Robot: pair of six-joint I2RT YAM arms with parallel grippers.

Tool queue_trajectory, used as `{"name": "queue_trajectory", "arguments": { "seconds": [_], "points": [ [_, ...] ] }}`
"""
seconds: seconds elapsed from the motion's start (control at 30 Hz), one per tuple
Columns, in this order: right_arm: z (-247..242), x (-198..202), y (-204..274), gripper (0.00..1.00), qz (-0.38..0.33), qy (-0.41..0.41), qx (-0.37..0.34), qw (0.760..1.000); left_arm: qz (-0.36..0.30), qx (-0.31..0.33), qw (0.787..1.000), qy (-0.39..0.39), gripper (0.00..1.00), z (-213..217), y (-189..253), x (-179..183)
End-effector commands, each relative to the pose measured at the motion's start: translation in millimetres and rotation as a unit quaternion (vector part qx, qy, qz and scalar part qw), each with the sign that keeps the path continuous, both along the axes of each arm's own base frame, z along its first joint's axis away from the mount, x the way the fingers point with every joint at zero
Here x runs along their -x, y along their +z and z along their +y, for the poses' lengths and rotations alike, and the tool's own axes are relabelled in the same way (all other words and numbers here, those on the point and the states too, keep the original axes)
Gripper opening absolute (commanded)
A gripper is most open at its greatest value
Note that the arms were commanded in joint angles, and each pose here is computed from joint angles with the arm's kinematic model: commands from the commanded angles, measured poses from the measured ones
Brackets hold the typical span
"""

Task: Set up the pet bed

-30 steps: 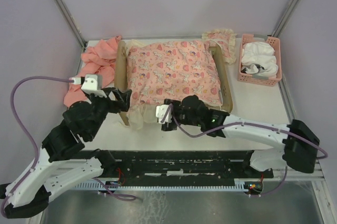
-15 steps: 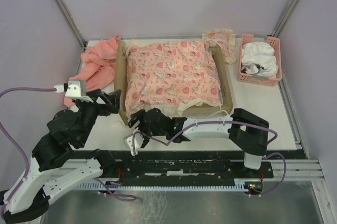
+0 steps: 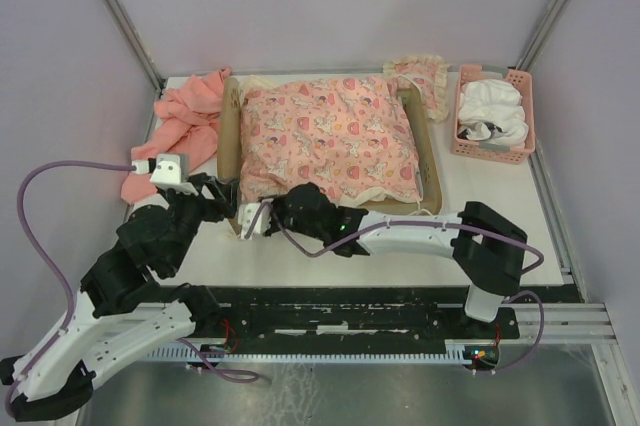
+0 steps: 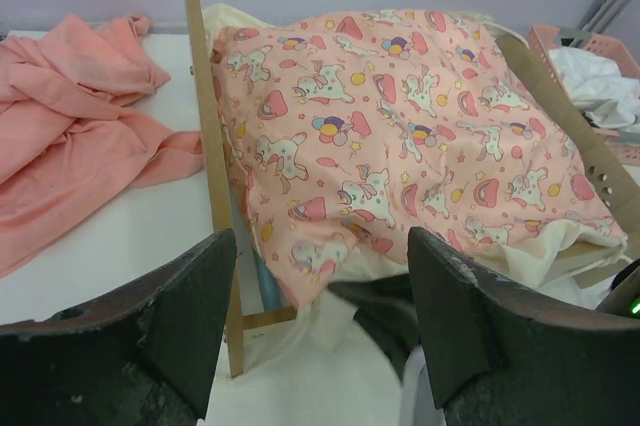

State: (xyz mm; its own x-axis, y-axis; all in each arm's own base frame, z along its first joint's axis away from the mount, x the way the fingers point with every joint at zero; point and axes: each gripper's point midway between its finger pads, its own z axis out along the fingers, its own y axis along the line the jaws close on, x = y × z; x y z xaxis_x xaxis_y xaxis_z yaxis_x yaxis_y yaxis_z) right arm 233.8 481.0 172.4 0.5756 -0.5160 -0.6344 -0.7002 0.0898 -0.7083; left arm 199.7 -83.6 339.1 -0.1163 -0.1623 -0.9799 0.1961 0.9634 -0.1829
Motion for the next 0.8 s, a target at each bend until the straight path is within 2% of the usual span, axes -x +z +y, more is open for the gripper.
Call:
{"name": "queue_trajectory", "arguments": {
  "seconds": [0.0, 0.23, 0.43, 0.5, 0.6, 0.77],
  "points": [
    [-17.4, -38.0, 95.2, 0.02, 0.111, -0.088, -0.207, 0.968, -0.011, -0.020, 1.000, -0.016, 0.74, -13.8, -3.1, -9.0],
    [-45.0, -84.3, 103.6, 0.02, 0.190, -0.151, -0.272, 0.931, 0.022, -0.069, 0.994, -0.082, 0.59, -48.4, -32.7, -15.2],
    [-47.6, -100.4, 104.4, 0.02, 0.222, -0.156, -0.288, 0.918, 0.072, -0.128, 0.983, -0.113, 0.45, -75.1, -73.0, -27.9],
    [-47.2, -104.7, 101.0, 0.02, 0.233, -0.156, -0.289, 0.915, 0.090, -0.133, 0.982, -0.100, 0.37, -79.3, -83.0, -35.0],
    [-47.1, -107.2, 94.8, 0.02, 0.244, -0.153, -0.292, 0.912, 0.116, -0.134, 0.983, -0.051, 0.34, -74.8, -97.4, -46.4],
    [-51.9, -109.3, 89.3, 0.02, 0.250, -0.154, -0.292, 0.910, 0.159, -0.143, 0.976, -0.034, 0.33, -78.6, -123.3, -52.5]
  ]
}}
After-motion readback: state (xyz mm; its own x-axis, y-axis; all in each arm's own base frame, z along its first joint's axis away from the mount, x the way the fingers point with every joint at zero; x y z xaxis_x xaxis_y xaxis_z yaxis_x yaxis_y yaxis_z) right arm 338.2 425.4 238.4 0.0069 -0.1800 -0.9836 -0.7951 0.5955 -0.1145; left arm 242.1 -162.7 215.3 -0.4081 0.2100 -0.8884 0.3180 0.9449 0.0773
